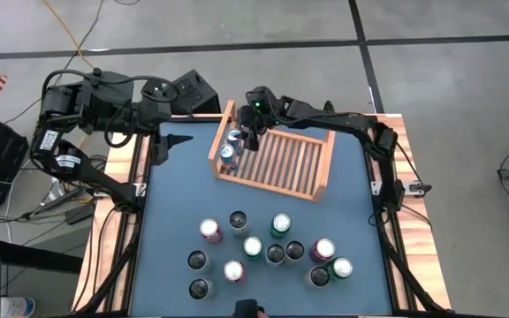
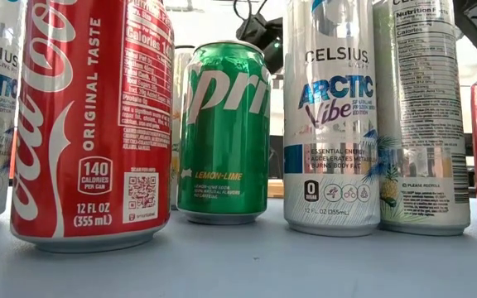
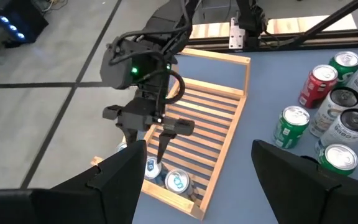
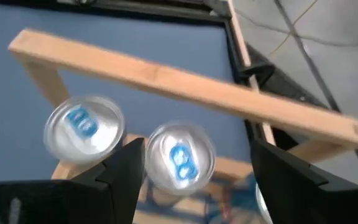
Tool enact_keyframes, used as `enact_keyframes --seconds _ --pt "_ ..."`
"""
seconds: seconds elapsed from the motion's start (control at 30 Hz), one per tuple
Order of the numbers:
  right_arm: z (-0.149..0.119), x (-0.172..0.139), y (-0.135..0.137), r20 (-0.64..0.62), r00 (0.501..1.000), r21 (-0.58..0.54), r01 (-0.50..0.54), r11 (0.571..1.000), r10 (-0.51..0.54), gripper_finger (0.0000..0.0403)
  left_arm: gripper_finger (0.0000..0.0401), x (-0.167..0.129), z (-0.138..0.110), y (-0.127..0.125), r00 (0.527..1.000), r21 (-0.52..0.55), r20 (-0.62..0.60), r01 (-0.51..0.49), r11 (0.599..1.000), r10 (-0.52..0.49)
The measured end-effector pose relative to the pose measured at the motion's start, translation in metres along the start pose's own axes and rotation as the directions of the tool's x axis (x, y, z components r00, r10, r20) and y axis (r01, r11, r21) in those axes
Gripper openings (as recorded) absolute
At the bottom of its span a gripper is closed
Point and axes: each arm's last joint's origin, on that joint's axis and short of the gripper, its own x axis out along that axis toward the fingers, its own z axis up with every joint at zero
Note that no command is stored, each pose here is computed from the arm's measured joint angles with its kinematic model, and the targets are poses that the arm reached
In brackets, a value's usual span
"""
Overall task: Place canned beverage on shelf
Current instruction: Adjust the blue soda cans on the shelf
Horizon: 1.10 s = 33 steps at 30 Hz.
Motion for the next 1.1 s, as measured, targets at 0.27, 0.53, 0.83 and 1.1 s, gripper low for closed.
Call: enact_keyframes --seconds 0.27,0.53,0.83,1.1 --pt "-0.013 0.022 0.008 -0.040 0.999 0.000 -0.023 1.000 0.023 0.0282 0.0279 0.000 0.000 0.000 1.000 -0.005 -0.002 -0.015 1.000 0.015" --pt "-0.016 0.025 0.004 -0.036 0.999 0.005 -0.014 1.000 0.015 0.0282 0.0279 0.000 0.000 0.000 1.000 -0.020 -0.001 -0.016 1.000 0.015" --pt "-0.029 0.039 0.006 -0.085 0.996 0.030 -0.038 0.999 0.041 0.0282 0.0279 0.000 0.000 0.001 1.000 -0.014 -0.002 -0.020 1.000 0.020" --pt "-0.028 0.044 0.013 -0.087 0.995 0.027 -0.043 0.999 0.045 0.0277 0.0279 0.000 0.000 0.001 1.000 -0.020 -0.002 -0.022 1.000 0.022"
